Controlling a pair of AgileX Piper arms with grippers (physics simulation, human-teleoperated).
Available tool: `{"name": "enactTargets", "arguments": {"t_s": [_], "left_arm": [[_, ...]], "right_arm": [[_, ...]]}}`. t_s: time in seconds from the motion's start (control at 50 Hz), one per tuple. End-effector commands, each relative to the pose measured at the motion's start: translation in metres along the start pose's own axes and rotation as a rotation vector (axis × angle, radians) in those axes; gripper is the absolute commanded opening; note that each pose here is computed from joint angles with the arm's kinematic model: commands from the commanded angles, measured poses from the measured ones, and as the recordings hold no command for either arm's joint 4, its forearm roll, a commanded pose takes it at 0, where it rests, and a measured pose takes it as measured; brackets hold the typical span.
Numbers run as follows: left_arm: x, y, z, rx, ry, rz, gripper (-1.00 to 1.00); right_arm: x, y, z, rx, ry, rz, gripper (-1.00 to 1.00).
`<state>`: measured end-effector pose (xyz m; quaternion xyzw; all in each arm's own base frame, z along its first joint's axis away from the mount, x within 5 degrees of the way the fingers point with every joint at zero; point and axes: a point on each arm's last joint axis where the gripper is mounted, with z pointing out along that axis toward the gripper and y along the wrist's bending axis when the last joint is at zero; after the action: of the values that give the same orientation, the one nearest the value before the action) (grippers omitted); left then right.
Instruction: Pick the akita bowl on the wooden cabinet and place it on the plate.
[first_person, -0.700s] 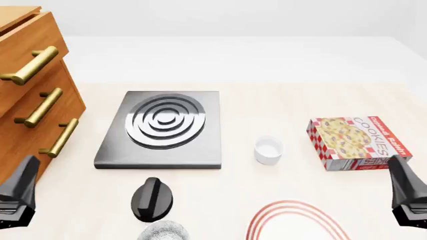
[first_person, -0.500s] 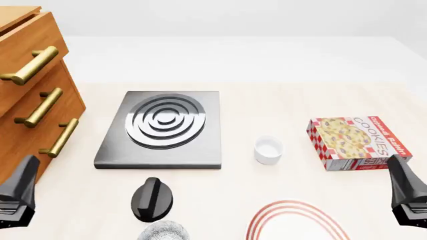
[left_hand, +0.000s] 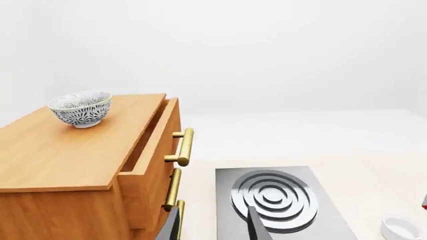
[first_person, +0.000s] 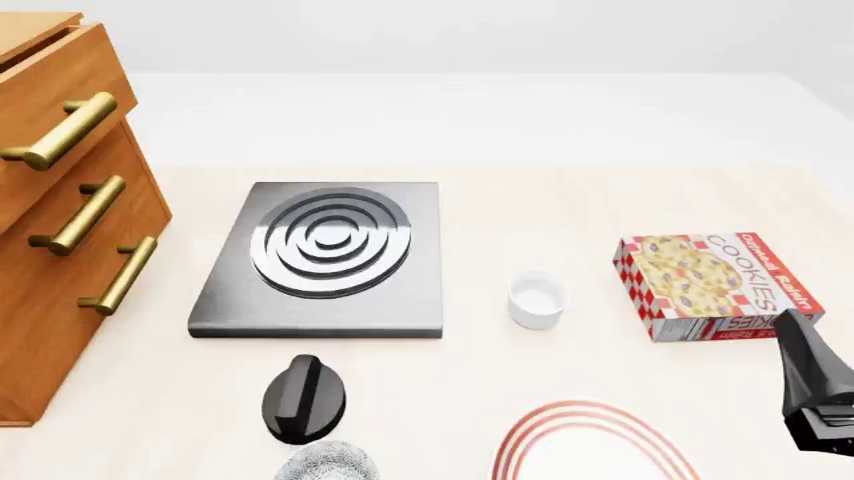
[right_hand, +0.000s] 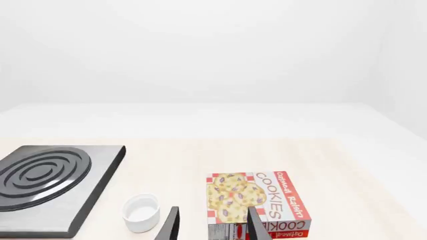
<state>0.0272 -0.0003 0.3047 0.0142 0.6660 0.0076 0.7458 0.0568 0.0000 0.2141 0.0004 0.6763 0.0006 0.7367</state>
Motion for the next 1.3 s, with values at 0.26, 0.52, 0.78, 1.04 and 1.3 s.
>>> {"name": "enactTargets", "arguments": {"t_s": [0.26,0.52,0.78,1.04,1.3], "left_arm": [[-0.128,0.003,0.017,0.03,0.048,-0.106,1.0],[-0.195,0.006,0.02,0.009,0.027,-0.118,1.0],[-0.24,0.008,0.015,-0.038,0.018,-0.174,1.0],[-0.256,0.014,0.04,-0.144,0.016,-0.234,1.0],[-0.256,0.032,0.082,-0.297,0.02,-0.312,1.0]], "right_arm": [[0.0,0.0,0.0,-0.001,0.0,0.0,1.0],[0.0,0.0,0.0,-0.001,0.0,0.001,1.0],[0.0,0.0,0.0,-0.001,0.0,0.001,1.0],[0.0,0.0,0.0,-0.001,0.0,0.001,1.0],[0.0,0.0,0.0,-0.001,0.0,0.0,1.0]]}}
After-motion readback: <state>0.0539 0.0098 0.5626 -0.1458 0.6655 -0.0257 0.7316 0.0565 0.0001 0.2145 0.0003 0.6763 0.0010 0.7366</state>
